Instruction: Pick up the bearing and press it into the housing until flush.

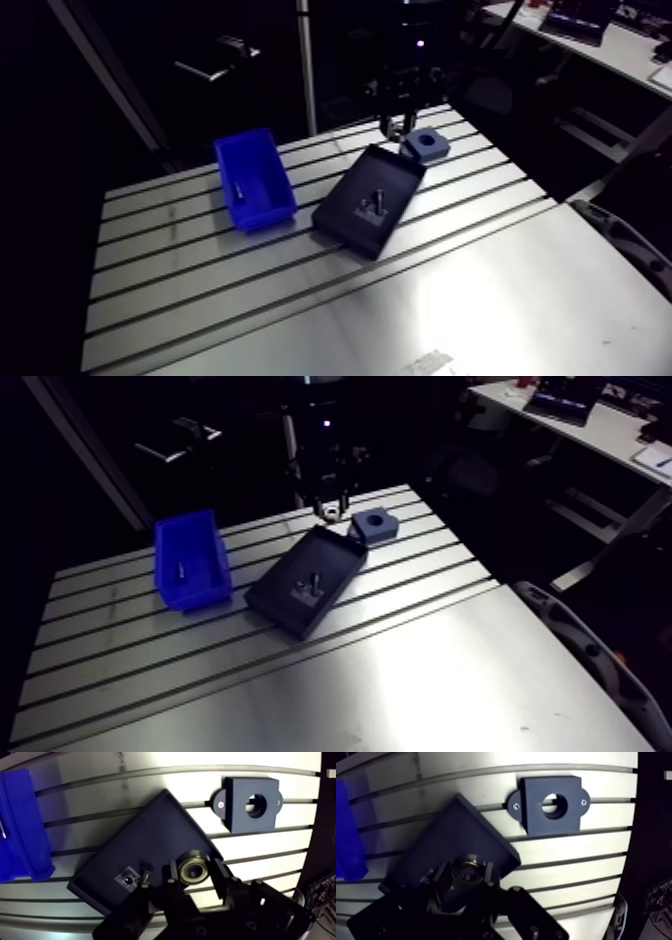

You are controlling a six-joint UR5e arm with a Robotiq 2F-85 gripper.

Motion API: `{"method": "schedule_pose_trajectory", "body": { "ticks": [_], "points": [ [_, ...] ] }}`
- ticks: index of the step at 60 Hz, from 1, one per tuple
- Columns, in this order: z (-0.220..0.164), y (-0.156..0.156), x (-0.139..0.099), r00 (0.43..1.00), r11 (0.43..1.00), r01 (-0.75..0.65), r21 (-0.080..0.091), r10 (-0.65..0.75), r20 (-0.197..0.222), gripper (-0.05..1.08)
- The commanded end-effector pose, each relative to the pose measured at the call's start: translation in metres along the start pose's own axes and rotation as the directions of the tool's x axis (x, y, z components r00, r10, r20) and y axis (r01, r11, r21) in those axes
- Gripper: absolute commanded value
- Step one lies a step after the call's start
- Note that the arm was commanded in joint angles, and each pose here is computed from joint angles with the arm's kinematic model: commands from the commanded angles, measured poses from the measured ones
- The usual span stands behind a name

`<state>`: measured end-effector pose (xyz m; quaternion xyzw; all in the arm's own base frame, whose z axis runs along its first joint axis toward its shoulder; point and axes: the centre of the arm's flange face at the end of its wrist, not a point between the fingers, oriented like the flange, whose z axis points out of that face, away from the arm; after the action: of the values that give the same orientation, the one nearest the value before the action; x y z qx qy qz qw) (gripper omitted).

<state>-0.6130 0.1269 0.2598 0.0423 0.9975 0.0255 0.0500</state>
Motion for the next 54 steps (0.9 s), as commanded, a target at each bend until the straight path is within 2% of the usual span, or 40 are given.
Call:
{"method": "schedule_pose_trajectory", "body": {
  "ticks": [1,8,19,54],
  "points": [
    [-0.017,0.015,0.014,0.999,1.0,0.03,-0.009,-0.03,-0.025,0.65],
    [-0.02,0.027,0.019,0.999,1.0,0.022,-0.013,-0.022,-0.034,0.66],
    [-0.014,0.046,0.022,0.999,1.0,0.015,-0.01,-0.015,-0.029,0.66],
    [0.008,0.075,0.022,1.0,1.0,0.025,-0.001,-0.025,-0.011,0.66]
  ]
}}
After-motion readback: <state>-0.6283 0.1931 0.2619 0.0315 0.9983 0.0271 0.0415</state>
